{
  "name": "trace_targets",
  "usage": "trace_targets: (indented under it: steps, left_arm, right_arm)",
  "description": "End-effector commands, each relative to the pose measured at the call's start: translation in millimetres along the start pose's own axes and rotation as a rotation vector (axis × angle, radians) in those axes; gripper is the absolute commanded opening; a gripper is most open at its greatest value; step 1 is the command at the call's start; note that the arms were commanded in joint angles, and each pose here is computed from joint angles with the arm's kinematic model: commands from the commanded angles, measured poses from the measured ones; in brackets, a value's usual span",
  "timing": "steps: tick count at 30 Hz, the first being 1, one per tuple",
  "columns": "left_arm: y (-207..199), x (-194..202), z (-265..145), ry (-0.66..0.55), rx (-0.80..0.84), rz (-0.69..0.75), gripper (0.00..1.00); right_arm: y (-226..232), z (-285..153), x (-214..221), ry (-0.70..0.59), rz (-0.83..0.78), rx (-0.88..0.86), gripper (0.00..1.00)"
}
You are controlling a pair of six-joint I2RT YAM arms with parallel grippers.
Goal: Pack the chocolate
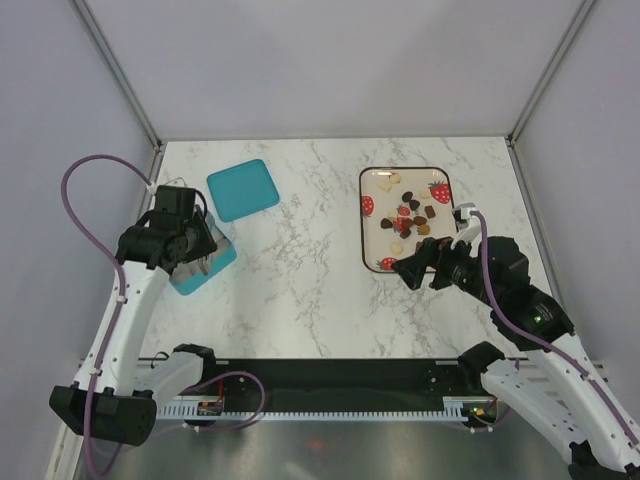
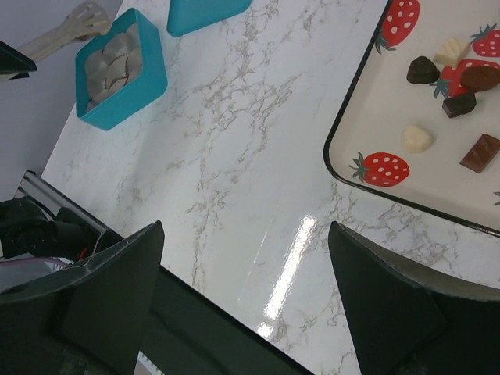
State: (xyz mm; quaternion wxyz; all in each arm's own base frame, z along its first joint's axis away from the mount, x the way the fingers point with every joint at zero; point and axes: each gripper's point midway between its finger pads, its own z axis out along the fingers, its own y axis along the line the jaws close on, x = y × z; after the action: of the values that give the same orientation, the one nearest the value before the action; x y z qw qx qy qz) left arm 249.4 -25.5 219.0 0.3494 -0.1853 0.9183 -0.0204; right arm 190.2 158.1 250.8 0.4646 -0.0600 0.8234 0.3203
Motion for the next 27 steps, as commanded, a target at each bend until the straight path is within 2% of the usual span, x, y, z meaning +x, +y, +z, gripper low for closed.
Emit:
trace_targets:
  steps: [1, 8, 18, 27]
  left_arm:
    - [25.1, 37.4, 2.1, 0.132, -0.114, -0.029, 0.33]
    - [30.0, 55.5, 10.8, 0.171, -0.128, -0.041, 0.33]
    - [21.9, 56.8, 18.1, 0.154, -0.067, -0.024, 0.33]
    - [14.3, 61.3, 21.6, 0.188, -0.032, -0.012, 0.36]
  right_arm:
    - [8.7, -0.2, -12.7, -0.047, -0.018, -0.025, 0.95]
    - [10.7, -2.1, -15.7, -0.038, -0.049, -0.017, 0.95]
    - [8.9, -1.4, -16.7, -0.041, -0.051, -0.007, 0.95]
    - [8.1, -1.1, -18.0, -0.044, -0.057, -0.001, 0.95]
